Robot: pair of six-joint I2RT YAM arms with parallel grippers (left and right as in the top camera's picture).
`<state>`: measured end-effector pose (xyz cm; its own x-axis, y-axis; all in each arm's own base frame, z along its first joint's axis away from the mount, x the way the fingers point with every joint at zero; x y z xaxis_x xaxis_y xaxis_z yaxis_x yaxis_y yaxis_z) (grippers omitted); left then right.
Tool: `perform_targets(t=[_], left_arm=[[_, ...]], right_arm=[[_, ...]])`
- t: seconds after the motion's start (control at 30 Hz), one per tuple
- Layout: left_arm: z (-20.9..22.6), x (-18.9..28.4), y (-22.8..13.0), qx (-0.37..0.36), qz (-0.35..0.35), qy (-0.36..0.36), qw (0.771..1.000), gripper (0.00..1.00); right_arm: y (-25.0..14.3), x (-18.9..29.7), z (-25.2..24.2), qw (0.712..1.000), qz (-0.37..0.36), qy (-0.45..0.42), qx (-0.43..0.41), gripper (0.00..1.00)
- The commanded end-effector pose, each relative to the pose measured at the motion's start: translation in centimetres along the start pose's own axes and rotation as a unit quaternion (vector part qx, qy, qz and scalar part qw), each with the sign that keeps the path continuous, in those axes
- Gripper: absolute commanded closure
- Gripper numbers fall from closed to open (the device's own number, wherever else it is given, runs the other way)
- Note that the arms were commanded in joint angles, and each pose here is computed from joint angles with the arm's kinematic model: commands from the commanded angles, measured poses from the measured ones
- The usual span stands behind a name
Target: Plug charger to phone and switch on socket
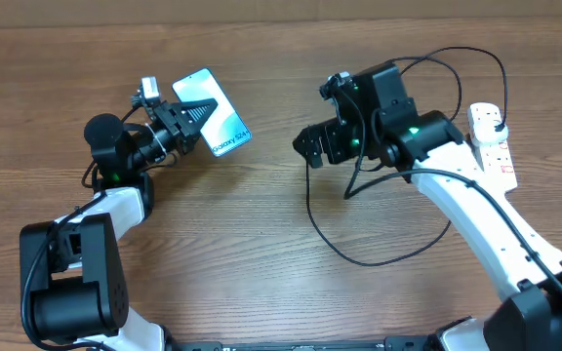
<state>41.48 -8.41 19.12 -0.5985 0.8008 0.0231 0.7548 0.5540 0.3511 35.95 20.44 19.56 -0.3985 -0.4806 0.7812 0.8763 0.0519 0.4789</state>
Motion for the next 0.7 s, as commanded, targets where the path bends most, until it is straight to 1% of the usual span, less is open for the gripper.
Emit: perform_targets(t=[0.0,0.1,0.17,0.2,0.27,0.33,0.53,0.67], left_arm=[[-0.4,0.7,0.7,-0.047,-0.005,0.000,0.999,0.96],[-0.2,1.0,1.0,-0.058,-0.004,0.003,0.998,0.96],[0.0,1.2,1.2,-0.063,-0.005,0.006,0.998,0.96],[0.1,1.2,1.3,-0.063,-0.005,0.009,0.998,0.96],[0.0,1.2,1.5,-0.068,-0.006,0.010,0.998,0.96],[-0.2,1.2,1.6,-0.072,-0.006,0.008,0.997,0.96],[-0.1,1.2,1.6,-0.076,-0.006,0.008,0.997,0.96],[0.1,1.2,1.5,-0.072,-0.002,0.011,0.997,0.96]], right_arm=[[0.7,-2.2,-2.6,0.997,-0.014,-0.072,-0.023,0.00],[0.7,-4.9,-4.5,0.993,-0.010,-0.109,-0.042,0.00],[0.6,-6.5,-5.2,0.992,-0.003,-0.116,-0.043,0.01],[0.6,-7.3,-5.5,0.992,-0.001,-0.121,-0.044,0.04],[0.7,-8.6,-6.1,0.991,-0.001,-0.130,-0.044,0.06],[0.2,-10.9,-7.0,0.989,0.014,-0.142,-0.043,0.11],[-0.5,-14.1,-6.9,0.987,0.015,-0.156,-0.025,0.15],[-0.7,-15.6,-6.5,0.987,0.007,-0.161,-0.011,0.20]])
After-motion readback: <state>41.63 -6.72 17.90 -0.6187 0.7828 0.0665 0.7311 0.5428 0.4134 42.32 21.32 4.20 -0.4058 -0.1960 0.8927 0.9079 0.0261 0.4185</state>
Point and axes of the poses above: each gripper's point midway between its finger pads, its own x axis back along the fingers, its own z axis along the line the jaws close on, y = z × x, the point moved 2 cm from there along x, back along the fingers, and after that the axes turned 13 degrees about -x, right-handed, at the moved point
